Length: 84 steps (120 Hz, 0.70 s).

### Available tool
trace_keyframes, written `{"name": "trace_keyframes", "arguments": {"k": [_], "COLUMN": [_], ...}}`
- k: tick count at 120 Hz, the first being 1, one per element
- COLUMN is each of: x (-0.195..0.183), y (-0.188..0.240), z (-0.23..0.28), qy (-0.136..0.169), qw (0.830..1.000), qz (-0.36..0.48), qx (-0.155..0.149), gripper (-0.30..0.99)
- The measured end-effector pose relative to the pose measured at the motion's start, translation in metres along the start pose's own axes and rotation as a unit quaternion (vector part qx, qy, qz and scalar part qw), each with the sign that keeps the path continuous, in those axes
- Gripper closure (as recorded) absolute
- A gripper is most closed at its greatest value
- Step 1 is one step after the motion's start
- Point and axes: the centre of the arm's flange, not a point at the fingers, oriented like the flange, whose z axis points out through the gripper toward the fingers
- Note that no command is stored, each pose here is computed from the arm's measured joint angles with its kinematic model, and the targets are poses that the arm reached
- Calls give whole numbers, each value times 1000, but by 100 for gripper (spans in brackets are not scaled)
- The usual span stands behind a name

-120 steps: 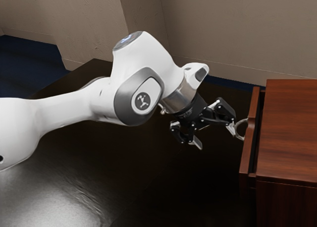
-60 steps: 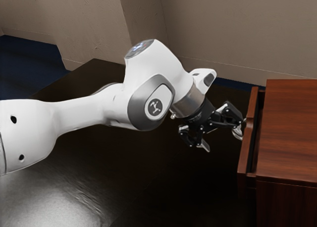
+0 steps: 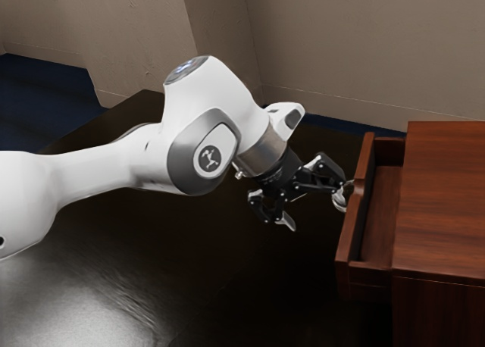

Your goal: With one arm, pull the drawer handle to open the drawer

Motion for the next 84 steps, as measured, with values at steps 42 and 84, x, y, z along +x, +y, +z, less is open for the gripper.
{"name": "trace_keyframes", "arguments": {"k": [42,84], "x": [6,21], "y": [-15,-54], "z": [-10,-33], "qy": [2,17], "qw": [1000,999], "qz": [-7,-35], "qx": [12,23], "gripper": [0,0]}}
